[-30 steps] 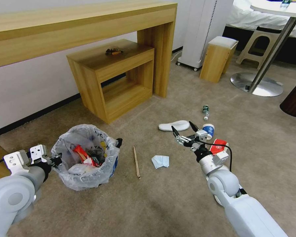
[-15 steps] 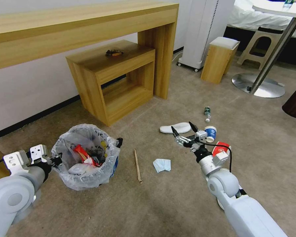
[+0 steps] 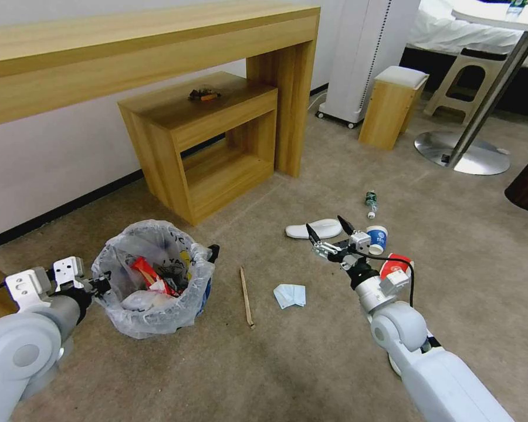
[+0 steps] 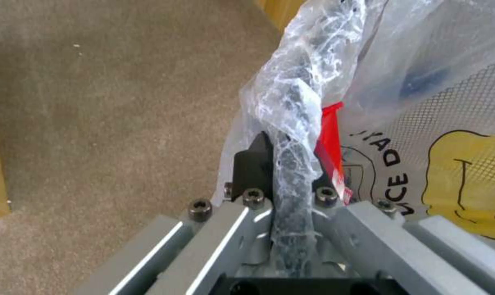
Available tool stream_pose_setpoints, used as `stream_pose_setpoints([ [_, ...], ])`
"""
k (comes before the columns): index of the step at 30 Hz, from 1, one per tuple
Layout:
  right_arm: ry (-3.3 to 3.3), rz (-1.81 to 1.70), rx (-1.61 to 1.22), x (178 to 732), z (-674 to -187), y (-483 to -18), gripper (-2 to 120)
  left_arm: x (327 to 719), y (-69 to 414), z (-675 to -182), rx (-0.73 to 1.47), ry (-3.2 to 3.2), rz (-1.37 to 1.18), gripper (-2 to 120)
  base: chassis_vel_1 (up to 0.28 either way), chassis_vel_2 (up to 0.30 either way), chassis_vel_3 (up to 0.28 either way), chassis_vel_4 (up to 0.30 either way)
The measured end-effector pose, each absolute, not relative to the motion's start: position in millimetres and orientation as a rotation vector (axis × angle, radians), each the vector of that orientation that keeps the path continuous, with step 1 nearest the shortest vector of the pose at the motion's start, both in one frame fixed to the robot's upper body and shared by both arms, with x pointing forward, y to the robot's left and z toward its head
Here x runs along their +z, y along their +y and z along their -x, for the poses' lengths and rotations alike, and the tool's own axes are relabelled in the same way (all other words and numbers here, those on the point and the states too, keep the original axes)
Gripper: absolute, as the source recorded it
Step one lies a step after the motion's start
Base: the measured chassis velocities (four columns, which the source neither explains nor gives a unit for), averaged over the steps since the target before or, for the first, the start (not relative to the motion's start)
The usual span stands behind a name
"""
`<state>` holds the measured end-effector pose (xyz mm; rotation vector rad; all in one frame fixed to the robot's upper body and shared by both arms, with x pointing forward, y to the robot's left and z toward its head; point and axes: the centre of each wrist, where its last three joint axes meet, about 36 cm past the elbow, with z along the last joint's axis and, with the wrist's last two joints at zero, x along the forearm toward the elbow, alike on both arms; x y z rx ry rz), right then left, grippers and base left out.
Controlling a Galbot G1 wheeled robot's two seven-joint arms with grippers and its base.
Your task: Pick up the trash bin and place the garbage on the floor into it.
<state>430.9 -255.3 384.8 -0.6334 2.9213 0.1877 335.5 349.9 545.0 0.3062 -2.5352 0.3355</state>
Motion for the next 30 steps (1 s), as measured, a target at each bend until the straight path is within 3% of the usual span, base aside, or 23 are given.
stream_pose_setpoints([
  [9, 2.928, 0.623, 0.189, 383.3, -430.1, -255.5, 100, 543.7, 349.2, -335.1, 0.338, -2.535, -0.298, 0, 0.000, 0.000, 0.000, 0.000],
  [30, 2.930, 0.632, 0.190, 381.3, -430.7, -253.6, 100, 544.4, 350.6, -336.2, 0.334, -2.540, -0.299, 0, 0.070, 0.086, -0.071, -0.076],
])
